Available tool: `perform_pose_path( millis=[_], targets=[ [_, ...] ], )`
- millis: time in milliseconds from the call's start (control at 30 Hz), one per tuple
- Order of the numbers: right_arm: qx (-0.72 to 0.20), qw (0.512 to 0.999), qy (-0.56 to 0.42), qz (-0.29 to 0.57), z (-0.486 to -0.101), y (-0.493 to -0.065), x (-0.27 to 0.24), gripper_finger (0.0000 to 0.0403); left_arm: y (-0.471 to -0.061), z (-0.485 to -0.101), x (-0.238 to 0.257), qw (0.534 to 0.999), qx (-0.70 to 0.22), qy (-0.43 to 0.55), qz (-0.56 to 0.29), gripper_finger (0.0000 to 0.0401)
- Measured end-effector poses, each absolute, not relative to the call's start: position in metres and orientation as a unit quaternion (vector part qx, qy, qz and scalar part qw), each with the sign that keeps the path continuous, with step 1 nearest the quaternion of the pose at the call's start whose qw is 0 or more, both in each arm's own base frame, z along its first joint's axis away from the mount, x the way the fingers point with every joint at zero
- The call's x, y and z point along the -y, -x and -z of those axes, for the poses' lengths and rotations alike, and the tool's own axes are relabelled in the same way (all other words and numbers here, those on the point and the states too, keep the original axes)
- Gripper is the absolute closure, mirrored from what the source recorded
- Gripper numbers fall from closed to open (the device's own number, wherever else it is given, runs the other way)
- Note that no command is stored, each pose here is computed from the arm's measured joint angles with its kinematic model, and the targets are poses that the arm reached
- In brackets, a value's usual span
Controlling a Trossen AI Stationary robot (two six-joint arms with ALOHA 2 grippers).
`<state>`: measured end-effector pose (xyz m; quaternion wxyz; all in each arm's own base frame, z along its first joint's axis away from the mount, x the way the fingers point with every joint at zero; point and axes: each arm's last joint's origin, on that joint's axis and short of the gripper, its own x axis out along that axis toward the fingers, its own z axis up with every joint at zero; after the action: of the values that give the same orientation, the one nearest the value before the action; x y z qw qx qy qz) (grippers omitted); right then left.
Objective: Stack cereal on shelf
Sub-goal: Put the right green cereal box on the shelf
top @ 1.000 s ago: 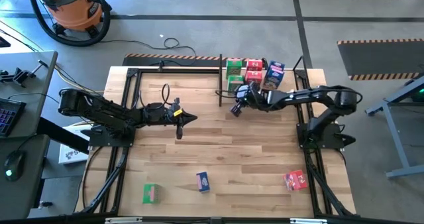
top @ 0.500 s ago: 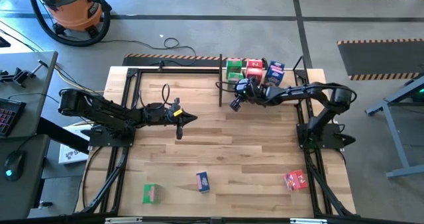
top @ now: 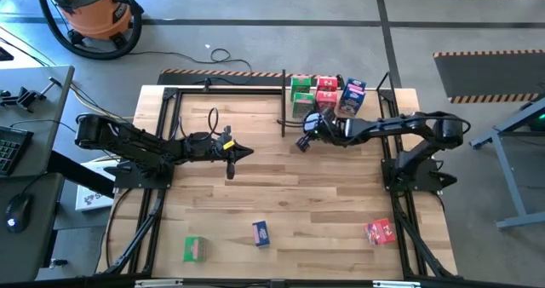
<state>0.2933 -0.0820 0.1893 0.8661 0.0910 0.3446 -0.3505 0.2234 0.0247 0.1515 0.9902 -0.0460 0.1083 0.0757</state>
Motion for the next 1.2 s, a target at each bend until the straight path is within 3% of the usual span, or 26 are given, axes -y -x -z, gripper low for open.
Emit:
perform_pose_path(
  millis=[267,1200],
  targets=[
    [-0.275,0.838,-0.057,0.467,-0.181,-0.306,0.070,0.0403,-0.223,-0.151,-0.025,0.990,-0.109,0.046,-0.076,0.0401],
    [-0.254,0.829,-0.056,0.495,-0.166,-0.312,0.106,0.0403,-0.223,-0.151,-0.025,0.990,-0.109,0.049,-0.076,0.0401]
  ],
)
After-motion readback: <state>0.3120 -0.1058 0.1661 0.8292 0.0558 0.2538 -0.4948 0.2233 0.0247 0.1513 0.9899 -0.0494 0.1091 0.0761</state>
